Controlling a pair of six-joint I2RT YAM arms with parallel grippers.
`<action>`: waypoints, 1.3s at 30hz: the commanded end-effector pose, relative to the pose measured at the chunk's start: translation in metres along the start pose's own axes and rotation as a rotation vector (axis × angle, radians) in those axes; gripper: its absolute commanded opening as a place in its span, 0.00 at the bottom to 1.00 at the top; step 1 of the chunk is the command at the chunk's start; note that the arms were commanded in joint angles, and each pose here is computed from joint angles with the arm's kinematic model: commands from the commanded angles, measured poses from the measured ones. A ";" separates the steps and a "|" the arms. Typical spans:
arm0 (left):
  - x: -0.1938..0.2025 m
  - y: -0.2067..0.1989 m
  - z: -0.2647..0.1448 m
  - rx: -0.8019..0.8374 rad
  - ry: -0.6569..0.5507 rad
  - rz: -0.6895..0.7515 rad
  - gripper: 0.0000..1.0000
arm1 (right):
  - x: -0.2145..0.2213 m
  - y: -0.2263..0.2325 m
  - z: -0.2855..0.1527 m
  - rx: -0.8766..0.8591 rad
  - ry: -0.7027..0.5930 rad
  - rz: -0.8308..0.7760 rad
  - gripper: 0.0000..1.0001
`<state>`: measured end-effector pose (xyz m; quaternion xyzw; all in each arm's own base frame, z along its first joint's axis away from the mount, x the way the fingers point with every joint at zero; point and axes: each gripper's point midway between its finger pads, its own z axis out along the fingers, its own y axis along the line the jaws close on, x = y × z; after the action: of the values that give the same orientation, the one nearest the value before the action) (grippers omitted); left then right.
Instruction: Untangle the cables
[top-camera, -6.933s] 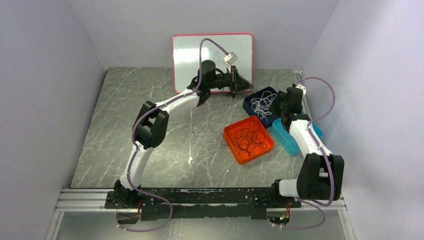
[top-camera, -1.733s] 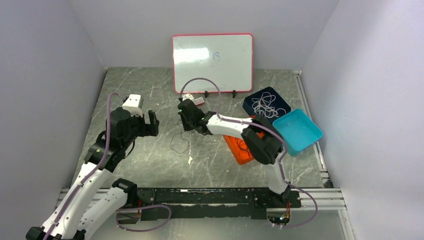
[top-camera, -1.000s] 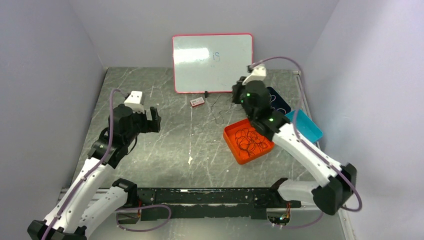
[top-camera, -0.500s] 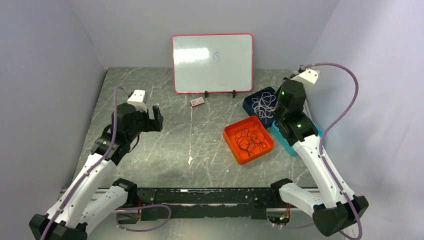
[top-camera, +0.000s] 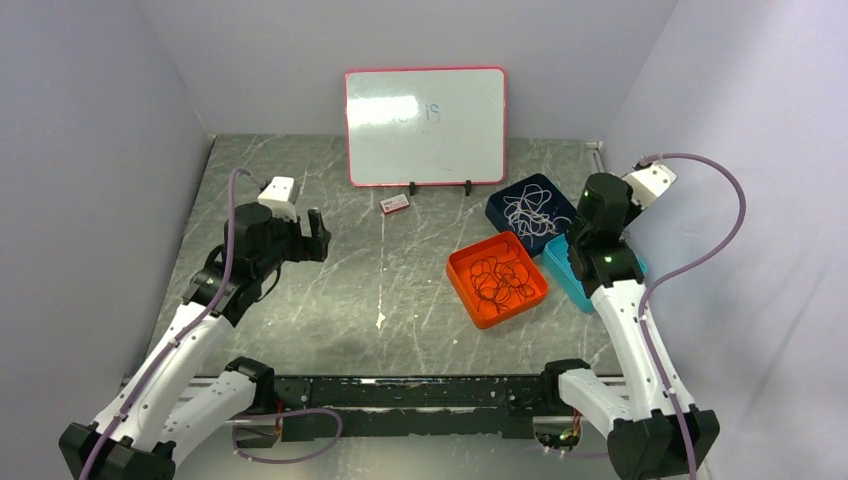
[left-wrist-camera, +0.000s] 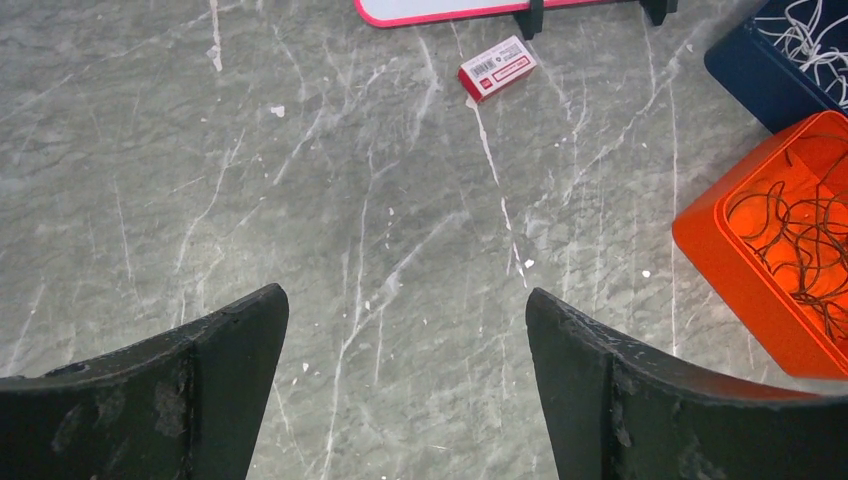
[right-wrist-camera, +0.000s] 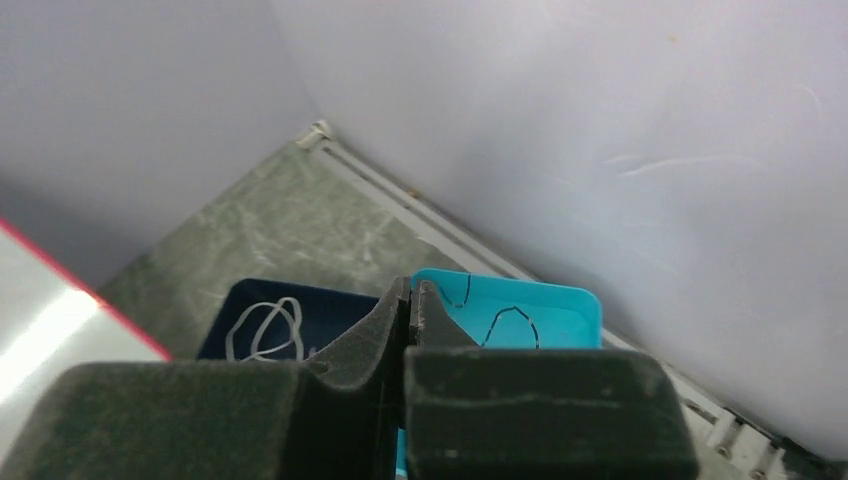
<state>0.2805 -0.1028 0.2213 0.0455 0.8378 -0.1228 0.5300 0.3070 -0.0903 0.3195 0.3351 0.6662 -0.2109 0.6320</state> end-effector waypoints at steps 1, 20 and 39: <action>-0.021 -0.009 -0.005 0.046 -0.040 0.006 0.92 | 0.007 -0.026 0.014 0.110 -0.017 0.004 0.00; -0.030 -0.021 0.007 0.085 -0.005 -0.008 0.86 | 0.079 -0.058 0.056 0.144 0.129 0.036 0.00; -0.034 -0.022 0.020 0.076 0.016 -0.008 0.83 | 0.152 -0.082 0.105 0.227 0.269 -0.017 0.00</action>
<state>0.3029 -0.1256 0.2279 0.0593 0.8495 -0.1498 0.5024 0.3199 -0.1873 0.1513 0.4176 0.7277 -0.2410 0.4878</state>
